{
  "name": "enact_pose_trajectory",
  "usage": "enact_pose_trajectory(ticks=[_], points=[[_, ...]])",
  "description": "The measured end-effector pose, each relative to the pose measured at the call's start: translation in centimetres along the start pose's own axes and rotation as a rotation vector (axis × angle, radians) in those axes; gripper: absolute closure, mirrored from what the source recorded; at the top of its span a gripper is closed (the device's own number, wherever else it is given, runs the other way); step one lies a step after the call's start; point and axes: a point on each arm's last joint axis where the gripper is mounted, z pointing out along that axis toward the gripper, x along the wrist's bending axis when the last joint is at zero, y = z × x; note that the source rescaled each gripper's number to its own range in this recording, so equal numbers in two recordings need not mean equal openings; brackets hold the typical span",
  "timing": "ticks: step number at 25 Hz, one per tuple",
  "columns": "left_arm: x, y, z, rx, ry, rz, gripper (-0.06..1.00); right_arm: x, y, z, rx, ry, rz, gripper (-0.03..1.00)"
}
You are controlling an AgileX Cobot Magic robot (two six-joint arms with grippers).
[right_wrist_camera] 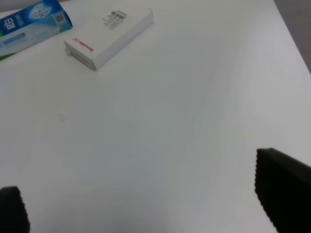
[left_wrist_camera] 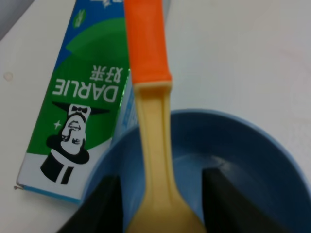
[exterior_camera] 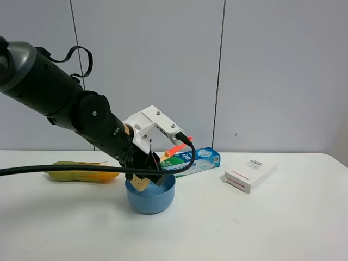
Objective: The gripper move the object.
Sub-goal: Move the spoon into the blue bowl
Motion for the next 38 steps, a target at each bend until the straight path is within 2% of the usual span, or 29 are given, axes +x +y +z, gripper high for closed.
enact_pose_trajectory(ticks=[14, 19, 25, 32, 38], points=[[0.2, 0.6, 0.0, -0.071, 0.012, -0.201, 0.94, 0.0, 0.0, 0.0, 0.0, 0.0, 0.0, -0.03], [-0.3, -0.8, 0.0, -0.098, 0.009, -0.282, 0.94, 0.0, 0.0, 0.0, 0.0, 0.0, 0.0, -0.03], [-1.2, -2.7, -0.1, -0.087, -0.013, -0.294, 0.94, 0.0, 0.0, 0.0, 0.0, 0.0, 0.0, -0.03], [-1.1, -2.3, -0.2, -0.135, -0.012, -0.299, 0.94, 0.0, 0.0, 0.0, 0.0, 0.0, 0.0, -0.03], [-1.4, -3.0, -0.2, -0.113, -0.016, -0.299, 0.94, 0.0, 0.0, 0.0, 0.0, 0.0, 0.0, -0.03]])
